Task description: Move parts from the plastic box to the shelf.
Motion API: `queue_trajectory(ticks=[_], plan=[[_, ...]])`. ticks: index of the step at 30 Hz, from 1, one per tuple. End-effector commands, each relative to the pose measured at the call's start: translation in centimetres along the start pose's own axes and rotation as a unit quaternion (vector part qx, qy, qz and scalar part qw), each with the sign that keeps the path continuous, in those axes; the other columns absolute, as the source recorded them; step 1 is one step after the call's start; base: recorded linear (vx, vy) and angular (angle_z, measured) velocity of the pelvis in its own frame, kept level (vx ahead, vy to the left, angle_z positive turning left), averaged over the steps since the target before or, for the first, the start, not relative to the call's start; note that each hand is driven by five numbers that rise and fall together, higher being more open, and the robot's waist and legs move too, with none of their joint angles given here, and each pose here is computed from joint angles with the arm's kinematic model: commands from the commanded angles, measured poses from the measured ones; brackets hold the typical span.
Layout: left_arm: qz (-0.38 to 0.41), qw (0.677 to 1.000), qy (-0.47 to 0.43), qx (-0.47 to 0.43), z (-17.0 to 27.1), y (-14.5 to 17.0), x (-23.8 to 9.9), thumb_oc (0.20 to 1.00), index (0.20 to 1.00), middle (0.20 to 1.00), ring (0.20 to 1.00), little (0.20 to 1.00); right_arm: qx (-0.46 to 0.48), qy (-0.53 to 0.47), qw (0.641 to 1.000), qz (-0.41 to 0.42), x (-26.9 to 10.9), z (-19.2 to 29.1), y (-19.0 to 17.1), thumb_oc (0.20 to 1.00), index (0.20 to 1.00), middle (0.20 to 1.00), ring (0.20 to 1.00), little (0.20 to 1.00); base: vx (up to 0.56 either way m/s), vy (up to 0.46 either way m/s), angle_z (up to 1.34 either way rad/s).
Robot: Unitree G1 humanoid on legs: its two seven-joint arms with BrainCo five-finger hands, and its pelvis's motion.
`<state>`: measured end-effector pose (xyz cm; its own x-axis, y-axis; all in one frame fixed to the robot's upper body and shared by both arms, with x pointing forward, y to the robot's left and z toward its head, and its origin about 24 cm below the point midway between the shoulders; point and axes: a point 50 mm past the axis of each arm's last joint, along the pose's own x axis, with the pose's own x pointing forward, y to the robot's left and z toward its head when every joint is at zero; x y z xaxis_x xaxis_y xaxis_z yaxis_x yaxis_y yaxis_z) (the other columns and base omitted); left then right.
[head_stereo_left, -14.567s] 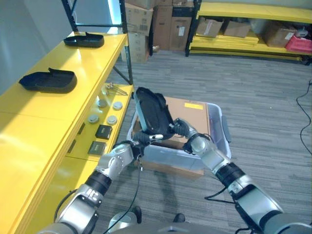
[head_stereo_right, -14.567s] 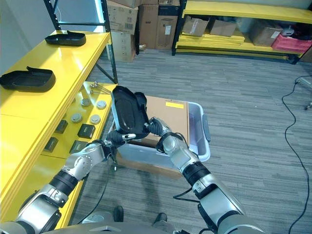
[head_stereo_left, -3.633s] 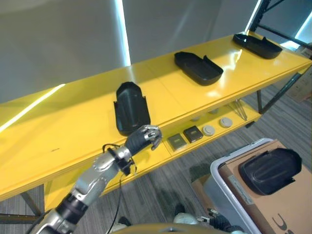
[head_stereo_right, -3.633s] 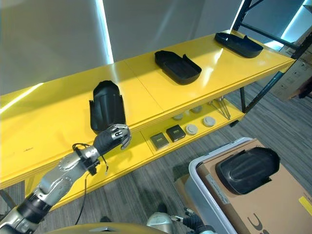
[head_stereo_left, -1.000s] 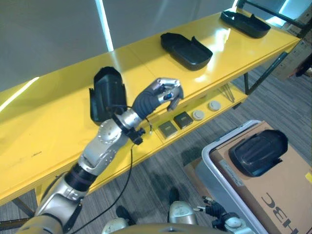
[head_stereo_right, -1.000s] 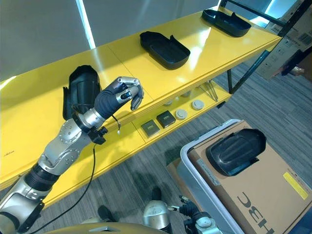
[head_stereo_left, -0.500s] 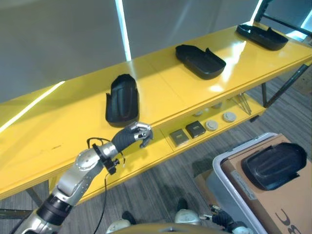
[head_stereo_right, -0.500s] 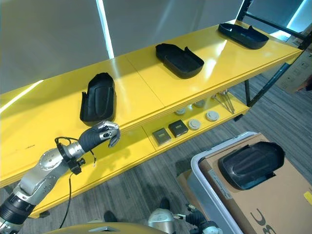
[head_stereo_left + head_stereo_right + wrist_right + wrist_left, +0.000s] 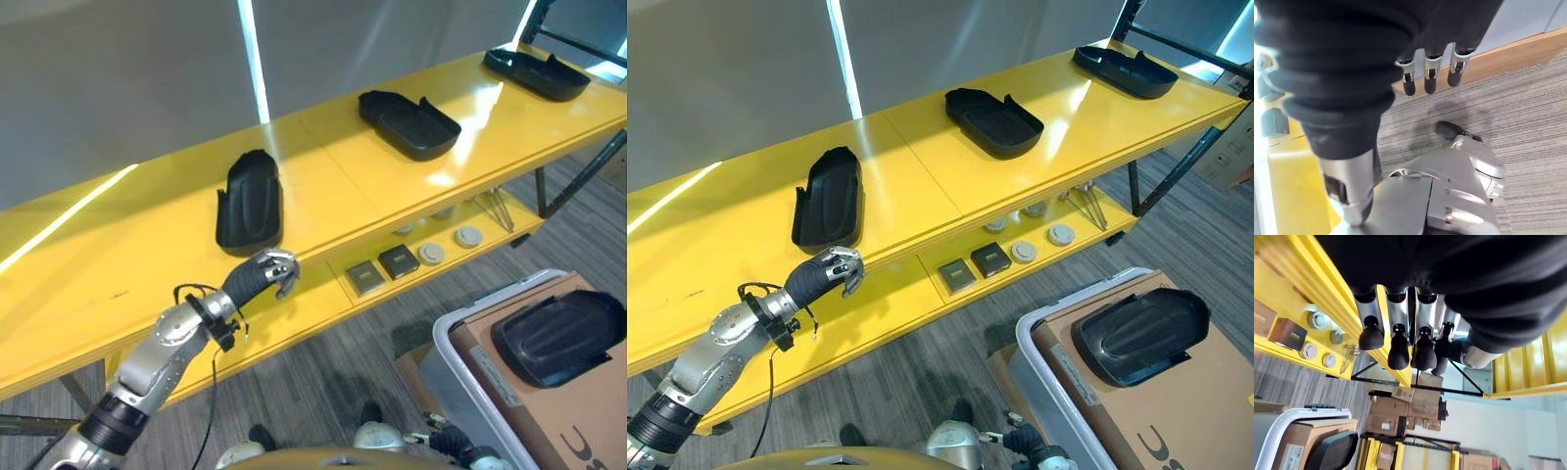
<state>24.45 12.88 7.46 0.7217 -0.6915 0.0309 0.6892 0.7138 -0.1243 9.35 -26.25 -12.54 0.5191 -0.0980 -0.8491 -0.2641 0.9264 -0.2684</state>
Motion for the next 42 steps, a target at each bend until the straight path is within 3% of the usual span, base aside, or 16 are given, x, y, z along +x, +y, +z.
queue_trajectory(ticks=[1, 19, 30, 42], plan=[[0.031, 0.999, -0.037, 0.025, 1.5, 0.4, 1.2, 0.200, 0.200, 0.200, 0.200, 0.200, 0.011, -0.008, 1.000, 0.019, 0.4, 0.3, 1.1, 1.000, 1.000, 1.000, 1.000, 1.000, 0.00, 0.000, 0.00], [0.107, 0.993, -0.027, 0.041, 0.4, 1.7, 1.9, 0.200, 0.200, 0.200, 0.200, 0.200, 0.009, -0.013, 1.000, 0.027, 0.5, 0.8, 1.7, 1.000, 1.000, 1.000, 1.000, 1.000, 0.00, 0.000, 0.00], [0.131, 0.987, -0.057, 0.079, 2.2, 2.5, 2.3, 0.200, 0.200, 0.200, 0.200, 0.200, 0.004, -0.013, 0.999, 0.031, 0.5, 0.9, 1.6, 1.000, 1.000, 1.000, 1.000, 1.000, 0.00, 0.000, 0.00], [0.166, 0.984, -0.023, 0.066, 0.7, 3.4, 2.6, 0.200, 0.200, 0.200, 0.200, 0.200, 0.001, -0.014, 0.999, 0.033, 0.5, 1.0, 1.7, 1.000, 1.000, 1.000, 1.000, 1.000, 0.00, 0.000, 0.00]])
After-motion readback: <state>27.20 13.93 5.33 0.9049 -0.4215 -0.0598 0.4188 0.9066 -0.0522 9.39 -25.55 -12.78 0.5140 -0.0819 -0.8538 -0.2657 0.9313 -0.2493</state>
